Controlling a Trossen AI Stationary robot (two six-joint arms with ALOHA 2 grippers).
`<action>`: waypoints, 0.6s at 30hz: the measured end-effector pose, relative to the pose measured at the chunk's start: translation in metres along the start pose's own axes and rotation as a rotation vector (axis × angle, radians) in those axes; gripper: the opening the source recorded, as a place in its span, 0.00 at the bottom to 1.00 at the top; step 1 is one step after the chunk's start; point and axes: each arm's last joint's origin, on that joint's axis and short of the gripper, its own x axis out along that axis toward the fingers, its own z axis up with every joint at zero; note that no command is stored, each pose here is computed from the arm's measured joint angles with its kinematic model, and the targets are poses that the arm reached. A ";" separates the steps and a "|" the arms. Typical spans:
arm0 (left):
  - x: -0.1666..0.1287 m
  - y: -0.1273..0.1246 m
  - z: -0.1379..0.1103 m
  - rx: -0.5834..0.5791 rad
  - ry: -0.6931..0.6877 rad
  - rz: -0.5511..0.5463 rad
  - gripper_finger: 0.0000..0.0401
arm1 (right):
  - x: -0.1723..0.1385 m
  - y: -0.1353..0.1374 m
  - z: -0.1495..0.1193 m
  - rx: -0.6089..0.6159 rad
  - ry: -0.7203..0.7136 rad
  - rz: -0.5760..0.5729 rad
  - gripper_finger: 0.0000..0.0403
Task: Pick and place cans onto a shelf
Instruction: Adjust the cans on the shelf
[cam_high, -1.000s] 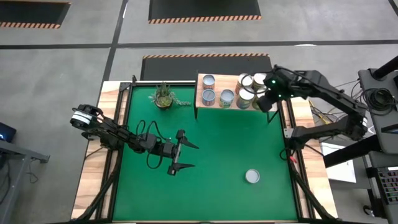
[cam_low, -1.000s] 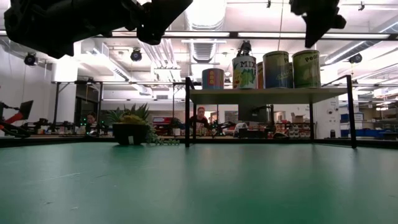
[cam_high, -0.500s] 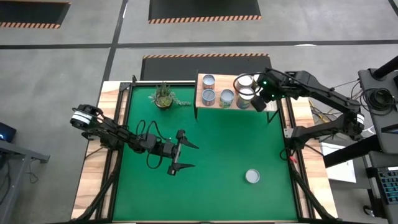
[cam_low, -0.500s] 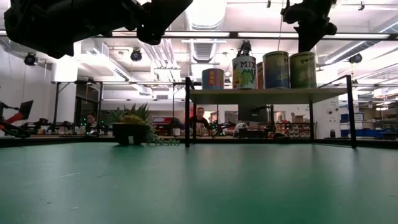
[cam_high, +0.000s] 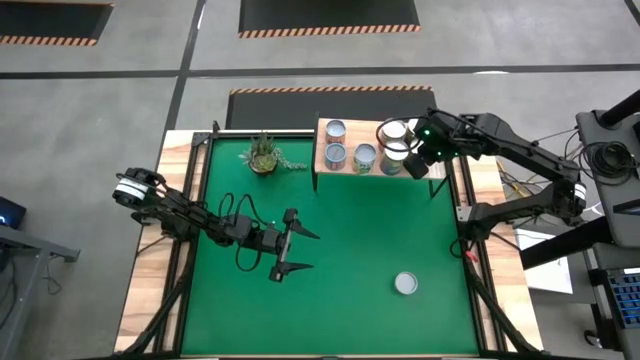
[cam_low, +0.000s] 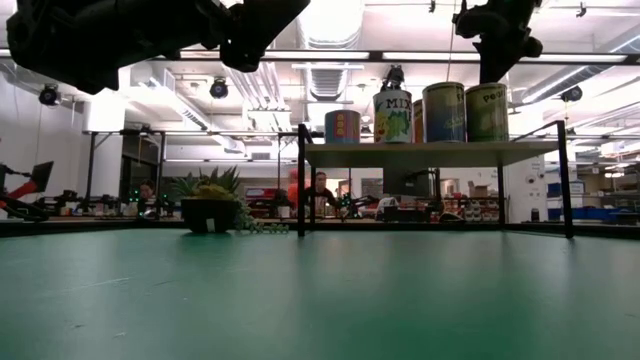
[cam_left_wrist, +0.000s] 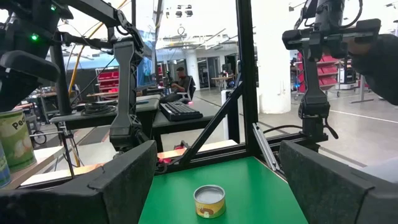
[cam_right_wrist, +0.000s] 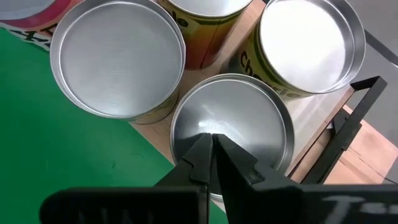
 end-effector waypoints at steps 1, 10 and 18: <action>0.000 0.000 0.000 0.000 0.000 0.000 0.80 | 0.000 0.000 0.000 0.000 0.001 0.000 0.03; 0.000 0.000 0.000 0.000 0.000 0.000 0.80 | 0.000 0.001 -0.001 0.001 0.009 0.031 0.03; 0.000 0.000 0.000 0.000 0.000 0.000 0.80 | 0.000 0.001 -0.001 0.008 0.011 0.032 0.03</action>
